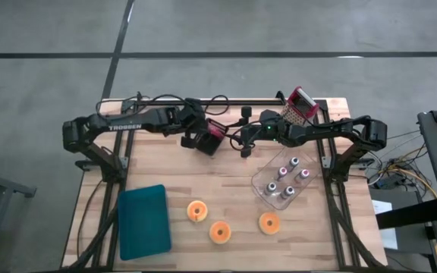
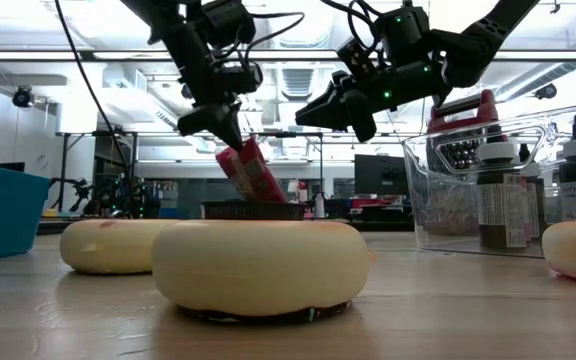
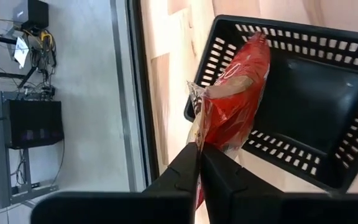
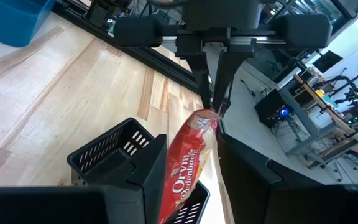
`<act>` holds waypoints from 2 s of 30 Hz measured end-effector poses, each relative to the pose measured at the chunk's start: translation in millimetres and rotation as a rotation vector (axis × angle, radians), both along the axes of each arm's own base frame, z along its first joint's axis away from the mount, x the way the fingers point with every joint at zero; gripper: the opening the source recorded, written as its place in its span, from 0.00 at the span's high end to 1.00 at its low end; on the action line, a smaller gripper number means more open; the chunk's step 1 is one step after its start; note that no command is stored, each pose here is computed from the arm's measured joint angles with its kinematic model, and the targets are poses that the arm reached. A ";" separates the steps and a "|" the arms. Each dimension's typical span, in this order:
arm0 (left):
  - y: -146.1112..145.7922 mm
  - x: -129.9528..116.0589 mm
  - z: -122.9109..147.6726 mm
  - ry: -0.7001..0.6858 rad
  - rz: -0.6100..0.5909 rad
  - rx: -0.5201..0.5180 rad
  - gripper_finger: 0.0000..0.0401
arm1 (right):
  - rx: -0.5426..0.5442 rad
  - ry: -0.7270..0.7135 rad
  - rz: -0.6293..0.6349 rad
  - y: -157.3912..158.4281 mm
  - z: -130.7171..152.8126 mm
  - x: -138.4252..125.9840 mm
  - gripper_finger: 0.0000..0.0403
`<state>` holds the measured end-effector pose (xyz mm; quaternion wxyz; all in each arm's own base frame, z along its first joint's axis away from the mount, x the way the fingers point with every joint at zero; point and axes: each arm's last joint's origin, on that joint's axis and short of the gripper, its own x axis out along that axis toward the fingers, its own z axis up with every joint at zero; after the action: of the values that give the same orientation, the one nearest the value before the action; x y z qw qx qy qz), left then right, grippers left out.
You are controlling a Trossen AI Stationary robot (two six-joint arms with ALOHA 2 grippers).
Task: Pick & Place Food Item
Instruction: Put the red popcorn bag into the black bin, then put the left yellow donut into the blue bin
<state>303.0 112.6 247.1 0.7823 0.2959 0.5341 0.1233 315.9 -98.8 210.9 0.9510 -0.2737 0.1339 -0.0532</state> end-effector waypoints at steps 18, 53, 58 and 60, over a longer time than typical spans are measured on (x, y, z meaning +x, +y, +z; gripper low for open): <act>-27.0 -2.3 -7.1 0.075 -0.034 -0.120 0.90 | 0.001 0.000 0.000 0.0 0.0 0.0 0.65; -42.3 -7.8 0.1 0.039 -0.068 -0.296 0.48 | 0.000 0.000 0.000 0.0 0.0 0.0 0.65; -49.1 -12.9 27.2 -0.057 -0.097 -0.274 0.48 | 0.001 0.000 0.000 0.0 0.0 0.0 0.65; -55.0 -14.9 41.8 -0.130 -0.124 -0.265 0.48 | 0.001 0.000 0.000 0.0 0.0 0.0 0.65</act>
<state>288.1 57.6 288.9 0.8535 0.2140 0.4746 0.0221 315.9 -98.8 210.9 0.9511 -0.2733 0.1338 -0.0532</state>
